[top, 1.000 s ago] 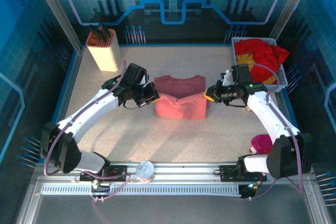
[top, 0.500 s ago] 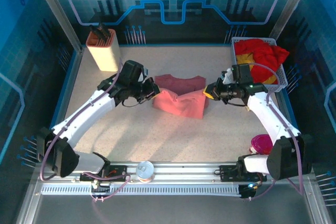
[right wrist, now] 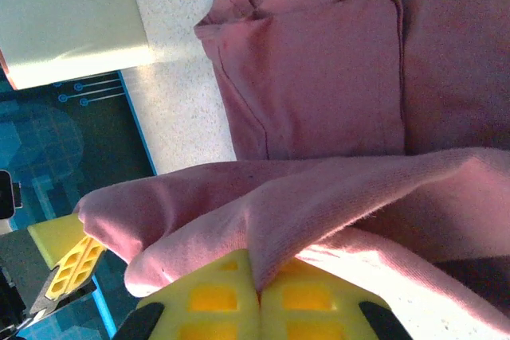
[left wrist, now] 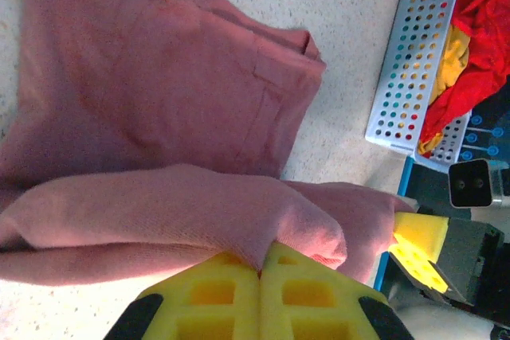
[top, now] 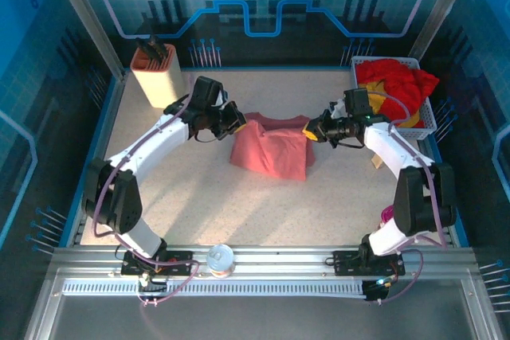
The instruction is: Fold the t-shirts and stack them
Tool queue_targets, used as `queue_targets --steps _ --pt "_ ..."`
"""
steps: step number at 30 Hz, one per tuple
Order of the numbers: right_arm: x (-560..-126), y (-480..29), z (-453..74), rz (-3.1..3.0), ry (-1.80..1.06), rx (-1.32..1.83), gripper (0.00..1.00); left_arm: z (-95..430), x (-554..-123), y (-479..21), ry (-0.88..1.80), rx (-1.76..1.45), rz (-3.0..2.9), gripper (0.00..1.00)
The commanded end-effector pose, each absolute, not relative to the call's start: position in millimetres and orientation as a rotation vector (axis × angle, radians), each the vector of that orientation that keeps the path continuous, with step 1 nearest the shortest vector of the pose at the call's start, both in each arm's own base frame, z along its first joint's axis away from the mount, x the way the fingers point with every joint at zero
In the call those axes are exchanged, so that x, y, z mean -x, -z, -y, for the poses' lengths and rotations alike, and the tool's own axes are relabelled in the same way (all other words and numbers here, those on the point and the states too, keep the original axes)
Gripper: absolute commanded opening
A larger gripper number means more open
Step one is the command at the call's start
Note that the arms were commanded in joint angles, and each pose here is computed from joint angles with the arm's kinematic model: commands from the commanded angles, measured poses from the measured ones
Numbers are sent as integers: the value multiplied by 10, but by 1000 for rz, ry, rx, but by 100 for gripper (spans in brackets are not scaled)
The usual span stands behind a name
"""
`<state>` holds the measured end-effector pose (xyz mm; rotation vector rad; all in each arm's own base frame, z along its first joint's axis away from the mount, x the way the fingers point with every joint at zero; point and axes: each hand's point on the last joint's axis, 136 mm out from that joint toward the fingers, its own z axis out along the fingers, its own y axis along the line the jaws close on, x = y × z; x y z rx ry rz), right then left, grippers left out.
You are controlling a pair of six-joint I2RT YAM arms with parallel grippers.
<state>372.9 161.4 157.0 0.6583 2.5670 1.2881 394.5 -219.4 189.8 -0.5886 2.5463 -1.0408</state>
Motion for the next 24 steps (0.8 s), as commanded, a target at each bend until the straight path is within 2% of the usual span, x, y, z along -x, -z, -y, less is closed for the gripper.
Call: queue_targets --steps 1,10,18,24 --pt "-3918 -1701 -1598 -2515 -1342 -640 0 2257 -4192 -2155 1131 489 -2457 0" --pt "-3989 -1843 -1572 -2509 -1333 -602 0 2339 -4253 -2135 1234 456 -2454 0" --pt "-4162 -2038 -1437 -2491 -1334 -572 0 2467 -4275 -2364 1378 537 -2360 0" --pt "-4032 -2156 -1399 -2483 -1327 -550 0 2530 -3978 -2456 1357 534 -2376 0"
